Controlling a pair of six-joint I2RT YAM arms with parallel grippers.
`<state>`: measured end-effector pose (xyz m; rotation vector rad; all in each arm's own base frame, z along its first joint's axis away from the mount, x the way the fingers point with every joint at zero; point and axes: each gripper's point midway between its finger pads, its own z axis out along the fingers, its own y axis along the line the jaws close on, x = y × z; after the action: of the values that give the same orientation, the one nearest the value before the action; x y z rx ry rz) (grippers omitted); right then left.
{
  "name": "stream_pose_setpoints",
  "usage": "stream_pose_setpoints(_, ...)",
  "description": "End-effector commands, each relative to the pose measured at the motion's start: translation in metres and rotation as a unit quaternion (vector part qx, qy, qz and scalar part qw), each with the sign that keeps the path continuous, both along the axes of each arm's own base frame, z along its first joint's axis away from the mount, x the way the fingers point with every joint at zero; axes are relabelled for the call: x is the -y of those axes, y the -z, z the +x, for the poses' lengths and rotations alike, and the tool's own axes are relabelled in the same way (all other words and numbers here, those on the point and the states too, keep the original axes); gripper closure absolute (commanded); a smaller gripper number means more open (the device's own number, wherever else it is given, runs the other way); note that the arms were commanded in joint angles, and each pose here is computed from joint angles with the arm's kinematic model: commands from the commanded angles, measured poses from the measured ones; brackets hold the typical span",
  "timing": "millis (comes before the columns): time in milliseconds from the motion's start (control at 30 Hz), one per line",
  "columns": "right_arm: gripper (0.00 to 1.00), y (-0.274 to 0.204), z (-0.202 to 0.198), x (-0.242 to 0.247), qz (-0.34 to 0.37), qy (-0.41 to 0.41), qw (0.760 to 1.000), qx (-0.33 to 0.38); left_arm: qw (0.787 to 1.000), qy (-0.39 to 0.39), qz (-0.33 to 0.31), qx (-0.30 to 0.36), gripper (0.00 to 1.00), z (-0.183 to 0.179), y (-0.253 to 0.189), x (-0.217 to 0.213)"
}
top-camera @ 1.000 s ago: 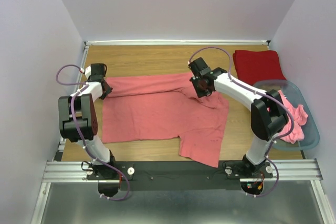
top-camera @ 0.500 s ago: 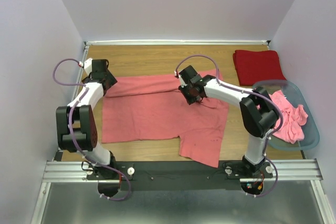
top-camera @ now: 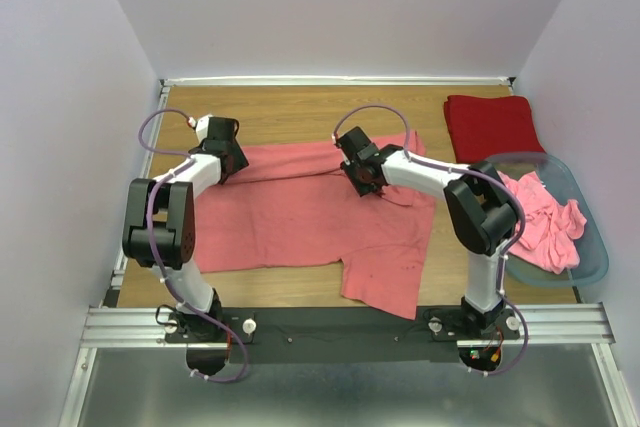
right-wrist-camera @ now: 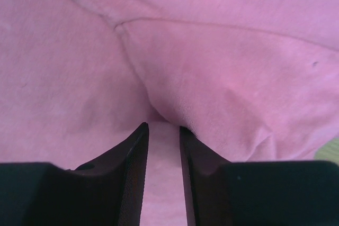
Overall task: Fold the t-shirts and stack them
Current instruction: Fold the tshirt
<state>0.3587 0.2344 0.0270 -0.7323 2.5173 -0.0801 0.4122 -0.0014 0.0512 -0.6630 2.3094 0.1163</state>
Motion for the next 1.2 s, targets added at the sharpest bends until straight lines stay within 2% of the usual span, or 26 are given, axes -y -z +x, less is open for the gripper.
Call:
stream_pose_setpoints(0,0.6,-0.009,0.027,0.001,-0.017,0.018,0.999,0.048,1.0,0.007,0.009,0.006,0.2,0.014,-0.003,-0.001)
stream_pose_setpoints(200,0.56,-0.017,0.038,0.005,-0.036,0.009,0.997,0.065,1.0,0.011,0.008,-0.009,0.21,0.009,0.007,-0.001)
stream_pose_setpoints(467,0.56,0.002,0.042,0.014,-0.055,0.012,0.997,0.052,1.0,0.016,0.009,-0.014,0.21,0.008,0.009,0.0)
stream_pose_setpoints(600,0.59,0.004,0.045,0.022,-0.074,0.017,0.995,0.06,1.0,0.016,0.008,-0.016,0.2,0.008,0.01,0.0)
stream_pose_setpoints(767,0.73,0.005,0.045,0.022,-0.073,0.016,0.995,0.06,1.0,0.019,0.009,-0.016,0.2,0.008,0.009,0.0)
stream_pose_setpoints(800,0.79,0.006,0.045,0.021,-0.072,0.015,0.996,0.058,1.0,0.019,0.009,-0.016,0.21,0.008,0.009,0.0)
stream_pose_setpoints(933,0.93,-0.001,0.042,0.019,-0.06,0.01,0.996,0.058,1.0,0.018,0.01,-0.014,0.21,0.008,0.008,-0.001)
stream_pose_setpoints(1033,0.99,-0.013,0.035,0.015,-0.038,-0.001,0.998,0.056,1.0,0.018,0.011,-0.018,0.21,0.006,0.01,0.0)
stream_pose_setpoints(1167,0.99,-0.023,0.012,0.007,-0.003,-0.019,1.0,0.014,1.0,0.016,0.01,-0.017,0.2,0.006,0.009,-0.001)
